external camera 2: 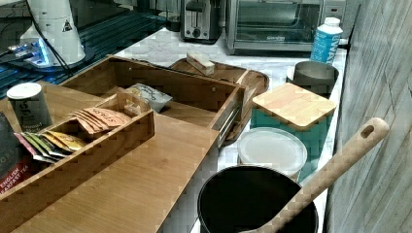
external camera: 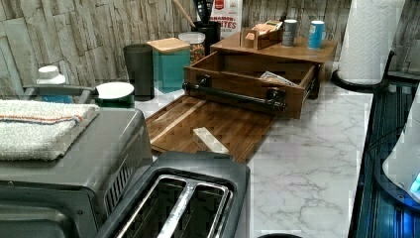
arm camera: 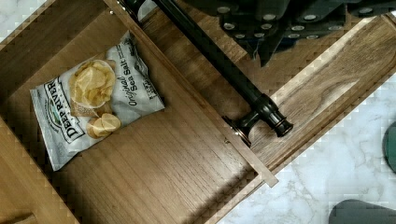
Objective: Close the drawer.
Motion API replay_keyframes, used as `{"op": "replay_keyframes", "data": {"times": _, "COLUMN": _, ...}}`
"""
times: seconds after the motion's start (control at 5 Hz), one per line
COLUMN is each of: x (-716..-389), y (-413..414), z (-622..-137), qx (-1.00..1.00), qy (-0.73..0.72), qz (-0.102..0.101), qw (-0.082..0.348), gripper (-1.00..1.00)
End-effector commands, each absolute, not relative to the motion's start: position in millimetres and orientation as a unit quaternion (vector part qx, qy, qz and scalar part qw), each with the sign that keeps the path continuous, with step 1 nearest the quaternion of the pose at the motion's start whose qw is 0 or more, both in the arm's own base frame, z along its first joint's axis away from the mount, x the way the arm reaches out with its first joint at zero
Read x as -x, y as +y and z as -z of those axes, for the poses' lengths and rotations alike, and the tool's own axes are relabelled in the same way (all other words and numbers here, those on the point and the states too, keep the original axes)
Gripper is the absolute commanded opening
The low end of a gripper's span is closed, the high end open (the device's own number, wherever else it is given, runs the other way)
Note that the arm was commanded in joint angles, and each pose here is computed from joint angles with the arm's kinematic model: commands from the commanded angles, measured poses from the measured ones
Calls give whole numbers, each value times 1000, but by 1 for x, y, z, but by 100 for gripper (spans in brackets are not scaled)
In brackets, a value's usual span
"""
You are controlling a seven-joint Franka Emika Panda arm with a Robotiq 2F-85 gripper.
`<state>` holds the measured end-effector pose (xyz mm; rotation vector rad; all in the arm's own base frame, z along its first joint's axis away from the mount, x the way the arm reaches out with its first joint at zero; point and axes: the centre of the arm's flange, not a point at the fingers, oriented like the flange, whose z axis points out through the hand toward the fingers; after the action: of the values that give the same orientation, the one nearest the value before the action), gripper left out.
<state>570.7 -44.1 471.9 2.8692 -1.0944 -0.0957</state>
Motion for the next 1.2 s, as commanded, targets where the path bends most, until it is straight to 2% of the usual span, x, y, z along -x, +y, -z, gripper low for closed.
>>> {"op": "replay_keyframes", "data": {"times": 0.2, "x": -569, "y": -45, "z": -467, "qx": -933, "qy": -355, "qz": 35, "qw": 39, "gripper": -100}}
{"op": "replay_keyframes", "data": {"times": 0.4, "x": -567, "y": -40, "z": -469, "qx": -960, "qy": -279, "qz": 21, "qw": 23, "gripper": -100}}
{"op": "replay_keyframes", "data": {"times": 0.6, "x": -581, "y": -12, "z": -458, "qx": -970, "qy": -238, "qz": 43, "qw": 24, "gripper": -100}}
{"op": "replay_keyframes", "data": {"times": 0.8, "x": -539, "y": 42, "z": -411, "qx": -971, "qy": -236, "qz": -15, "qw": 22, "gripper": -100}}
{"op": "replay_keyframes", "data": {"times": 1.0, "x": -524, "y": 75, "z": -394, "qx": -966, "qy": -254, "qz": -38, "qw": 13, "gripper": -100}}
{"op": "replay_keyframes", "data": {"times": 1.2, "x": -525, "y": 84, "z": -389, "qx": -966, "qy": -253, "qz": -51, "qw": 12, "gripper": -100}}
